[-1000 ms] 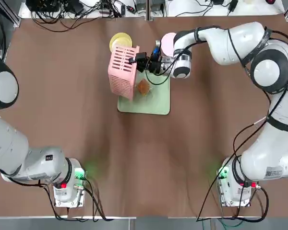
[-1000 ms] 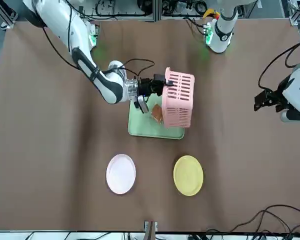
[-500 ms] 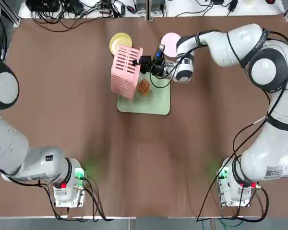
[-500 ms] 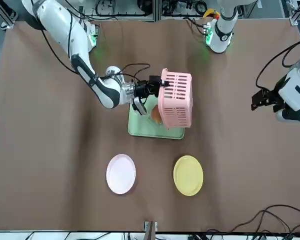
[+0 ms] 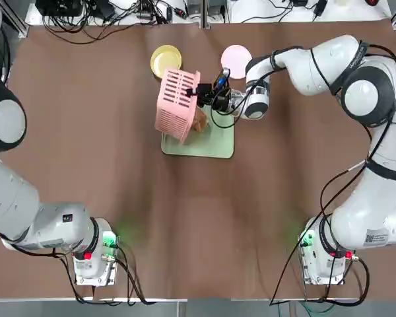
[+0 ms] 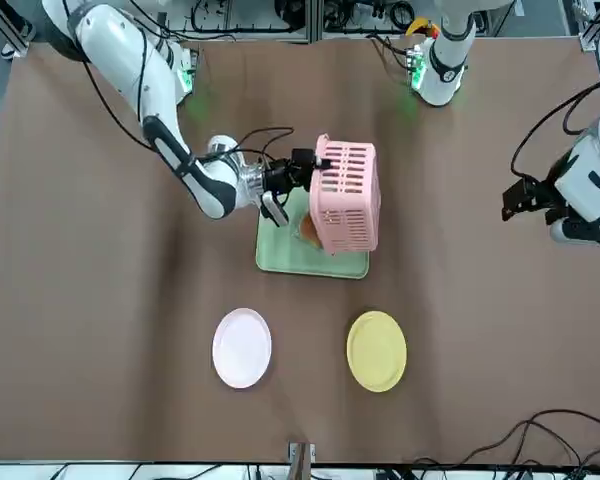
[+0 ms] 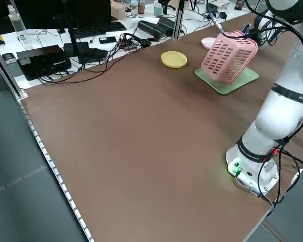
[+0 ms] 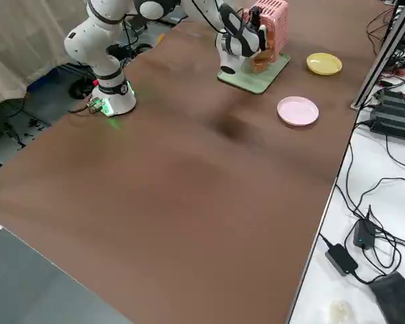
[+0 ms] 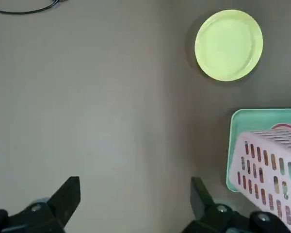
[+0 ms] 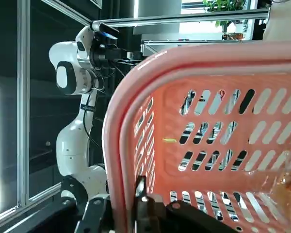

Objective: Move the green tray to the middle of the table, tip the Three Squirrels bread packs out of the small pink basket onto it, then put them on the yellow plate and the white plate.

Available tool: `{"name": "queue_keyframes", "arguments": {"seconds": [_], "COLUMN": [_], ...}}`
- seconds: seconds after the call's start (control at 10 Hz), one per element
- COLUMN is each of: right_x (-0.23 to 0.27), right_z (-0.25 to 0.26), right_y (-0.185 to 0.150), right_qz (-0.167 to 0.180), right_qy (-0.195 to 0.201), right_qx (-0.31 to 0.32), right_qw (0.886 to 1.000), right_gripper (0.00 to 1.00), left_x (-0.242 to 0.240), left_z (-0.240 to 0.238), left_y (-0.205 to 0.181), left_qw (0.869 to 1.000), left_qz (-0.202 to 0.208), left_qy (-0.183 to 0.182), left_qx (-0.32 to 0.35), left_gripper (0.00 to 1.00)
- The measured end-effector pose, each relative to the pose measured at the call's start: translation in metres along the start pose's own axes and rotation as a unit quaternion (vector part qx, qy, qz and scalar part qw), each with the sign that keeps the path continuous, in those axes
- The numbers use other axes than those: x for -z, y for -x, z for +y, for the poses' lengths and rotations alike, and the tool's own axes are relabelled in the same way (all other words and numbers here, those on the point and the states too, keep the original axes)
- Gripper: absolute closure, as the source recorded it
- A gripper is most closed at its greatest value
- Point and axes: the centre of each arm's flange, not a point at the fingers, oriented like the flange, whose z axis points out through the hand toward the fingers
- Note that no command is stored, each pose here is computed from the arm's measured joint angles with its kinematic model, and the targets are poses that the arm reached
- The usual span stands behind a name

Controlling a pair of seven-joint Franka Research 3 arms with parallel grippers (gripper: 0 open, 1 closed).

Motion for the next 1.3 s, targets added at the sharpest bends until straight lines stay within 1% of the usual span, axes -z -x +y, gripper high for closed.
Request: {"name": "queue_keyframes", "arguments": {"seconds": [0.4,0.7,0.9,1.3], "right_x": [-0.003,-0.006,0.006,0.03], "right_z": [-0.003,-0.008,-0.001,0.012], "right_y": [0.0,0.001,-0.003,-0.012], "right_qz": [-0.002,-0.002,0.007,0.021], "right_qy": [-0.016,-0.05,-0.063,-0.053], "right_qx": [0.0,0.007,0.012,0.02], "right_qw": [1.0,0.999,0.998,0.998], "right_gripper": [0.93,0.93,0.93,0.93], "left_x": [0.0,0.0,0.0,0.0], "left_z": [0.002,0.002,0.002,0.002], "left_y": [0.0,0.0,0.0,0.0], "left_qw": [1.0,1.0,1.0,1.0], "left_qz": [0.0,0.0,0.0,0.0], "left_qy": [-0.001,-0.001,-0.001,-0.001], "left_qx": [-0.002,-0.002,-0.002,-0.002], "left_gripper": [0.0,0.0,0.0,0.0]}}
